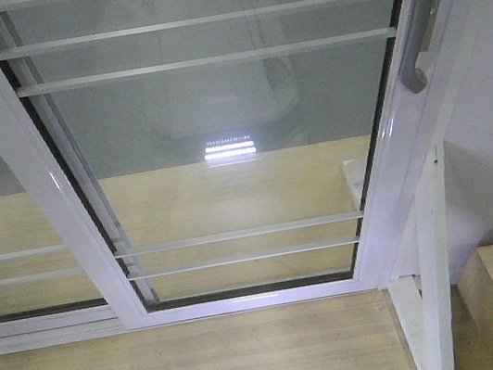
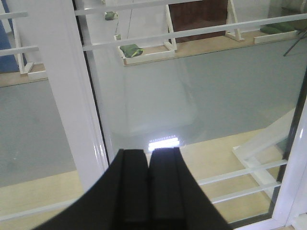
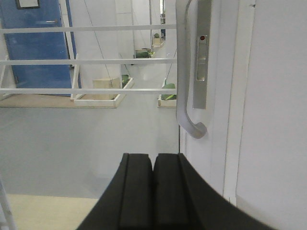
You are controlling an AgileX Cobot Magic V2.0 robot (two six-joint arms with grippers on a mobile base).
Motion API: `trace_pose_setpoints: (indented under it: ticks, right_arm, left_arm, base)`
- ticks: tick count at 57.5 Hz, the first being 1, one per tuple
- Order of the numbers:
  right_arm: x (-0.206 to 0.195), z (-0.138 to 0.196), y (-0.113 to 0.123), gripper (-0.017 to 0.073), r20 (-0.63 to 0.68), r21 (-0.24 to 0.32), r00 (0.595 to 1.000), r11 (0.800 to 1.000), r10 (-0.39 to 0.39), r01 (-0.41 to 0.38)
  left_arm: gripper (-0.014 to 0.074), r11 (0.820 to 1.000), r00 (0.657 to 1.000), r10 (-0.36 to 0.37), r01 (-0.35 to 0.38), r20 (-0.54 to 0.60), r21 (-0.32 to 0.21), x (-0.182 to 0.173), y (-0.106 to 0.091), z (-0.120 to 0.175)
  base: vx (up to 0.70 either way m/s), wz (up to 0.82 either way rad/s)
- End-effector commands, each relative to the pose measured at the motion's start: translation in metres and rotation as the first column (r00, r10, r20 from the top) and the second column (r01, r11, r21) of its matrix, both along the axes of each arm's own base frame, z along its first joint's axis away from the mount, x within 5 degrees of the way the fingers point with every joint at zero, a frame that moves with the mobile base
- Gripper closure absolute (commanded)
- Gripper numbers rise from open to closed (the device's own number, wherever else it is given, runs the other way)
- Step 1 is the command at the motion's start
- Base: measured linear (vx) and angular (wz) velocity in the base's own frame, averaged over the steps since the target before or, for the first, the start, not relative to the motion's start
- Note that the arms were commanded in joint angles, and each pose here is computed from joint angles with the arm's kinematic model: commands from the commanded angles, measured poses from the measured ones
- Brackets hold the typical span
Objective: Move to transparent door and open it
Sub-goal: 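Drive forward up to the glass door, stopping before its grey handle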
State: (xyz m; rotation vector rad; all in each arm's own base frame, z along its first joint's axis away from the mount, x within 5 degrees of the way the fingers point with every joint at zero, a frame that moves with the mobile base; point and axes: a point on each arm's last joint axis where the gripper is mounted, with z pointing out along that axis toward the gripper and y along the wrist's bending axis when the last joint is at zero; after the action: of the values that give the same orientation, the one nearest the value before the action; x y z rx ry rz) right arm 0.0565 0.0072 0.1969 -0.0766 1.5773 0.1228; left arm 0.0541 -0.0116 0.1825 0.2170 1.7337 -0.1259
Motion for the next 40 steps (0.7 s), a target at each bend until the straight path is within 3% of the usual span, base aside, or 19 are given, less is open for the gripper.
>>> trace_pose_setpoints:
  ticks: [1, 40]
  right_arm:
    - [-0.0005, 0.0038, -0.0004, 0.0567, 0.083, 0.007, 0.997, 1.0, -0.006, 0.005]
    - [-0.0005, 0.0037, -0.0004, 0.0567, 0.081, 0.007, 0.997, 1.0, -0.006, 0.005]
  left_arm:
    - [0.0594, 1.0, 0.997, 0.001, 0.0, 0.074, -0.021, 0.001, -0.0002, 0.0001]
    - [0.0594, 1.0, 0.997, 0.001, 0.0, 0.074, -0.021, 0.001, -0.0002, 0.0001]
  base:
    - [-0.01, 0.0]
    - [0.0, 0.0]
